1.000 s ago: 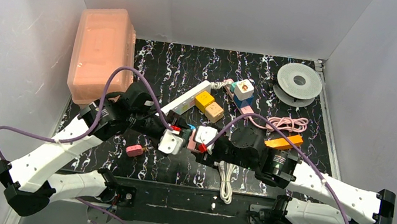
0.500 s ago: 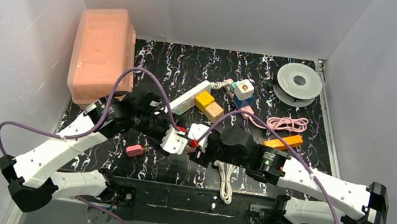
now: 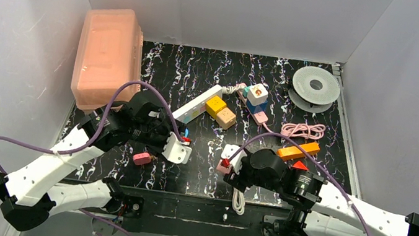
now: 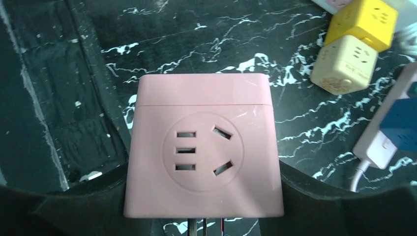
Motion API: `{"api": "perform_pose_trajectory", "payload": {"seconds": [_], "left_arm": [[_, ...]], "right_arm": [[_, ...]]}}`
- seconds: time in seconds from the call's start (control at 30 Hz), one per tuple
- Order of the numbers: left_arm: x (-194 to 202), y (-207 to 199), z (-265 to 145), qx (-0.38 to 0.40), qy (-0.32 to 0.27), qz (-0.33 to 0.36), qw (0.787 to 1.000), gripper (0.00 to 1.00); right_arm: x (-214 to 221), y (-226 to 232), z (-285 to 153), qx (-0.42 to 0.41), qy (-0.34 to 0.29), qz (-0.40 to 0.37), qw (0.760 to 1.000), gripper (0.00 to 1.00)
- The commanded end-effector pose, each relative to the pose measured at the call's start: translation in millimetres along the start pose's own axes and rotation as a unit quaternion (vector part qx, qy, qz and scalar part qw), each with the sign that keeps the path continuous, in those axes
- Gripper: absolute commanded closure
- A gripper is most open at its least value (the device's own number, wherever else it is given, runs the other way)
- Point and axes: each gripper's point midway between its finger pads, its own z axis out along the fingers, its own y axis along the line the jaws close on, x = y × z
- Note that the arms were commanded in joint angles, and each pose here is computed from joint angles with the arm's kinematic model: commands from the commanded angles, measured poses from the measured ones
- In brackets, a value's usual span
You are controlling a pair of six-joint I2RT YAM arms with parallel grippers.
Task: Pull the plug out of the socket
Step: Place the plug at the center of the board.
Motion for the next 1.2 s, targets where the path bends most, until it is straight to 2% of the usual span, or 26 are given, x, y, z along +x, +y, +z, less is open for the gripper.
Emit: {"api": "perform_pose_trajectory", "payload": {"seconds": [0.0, 0.1, 0.17, 0.3, 0.4, 0.53, 0.77, 0.87, 1.0, 1.17], "left_arm": [[-4, 10, -12, -0.026, 0.002, 0.011, 1.000, 1.00], [-7, 11, -11, -0.028, -0.007, 0.005, 1.000, 1.00], [-10, 13, -11, -0.028, -0.012, 0.000, 1.000, 1.00], [-14, 14, -12, -0.030, -0.021, -0.004, 0.999, 1.00], [-16, 12, -13, -0.032, -0.027, -0.002, 0.999, 1.00], [-17, 12, -17, -0.038, -0.030, -0.003, 0.999, 1.00], [-23, 9, -22, -0.046, -0.047, -0.010, 0.998, 1.00], [-27, 7, -24, -0.051, -0.060, -0.008, 0.997, 1.00], [-29, 3, -28, -0.056, -0.068, -0.004, 0.996, 1.00], [-30, 0, -32, -0.057, -0.072, -0.008, 0.996, 1.00]], "right_arm": [[-27, -33, -12, 0.086, -0.059, 0.023, 0.994, 0.99], [-14, -48, -6, 0.116, -0.037, 0.072, 0.990, 0.99], [-6, -61, 0, 0.137, -0.012, 0.131, 0.982, 0.99], [17, -96, 5, 0.196, 0.063, 0.285, 0.936, 0.99], [41, -101, 9, 0.208, 0.149, 0.353, 0.900, 0.99], [59, -98, 20, 0.215, 0.209, 0.389, 0.871, 0.99], [51, -80, 42, 0.162, 0.222, 0.435, 0.857, 0.99], [51, -71, 54, 0.161, 0.248, 0.446, 0.845, 0.99], [55, -68, 69, 0.173, 0.270, 0.441, 0.838, 0.99], [51, -75, 84, 0.177, 0.270, 0.433, 0.842, 0.99]]}}
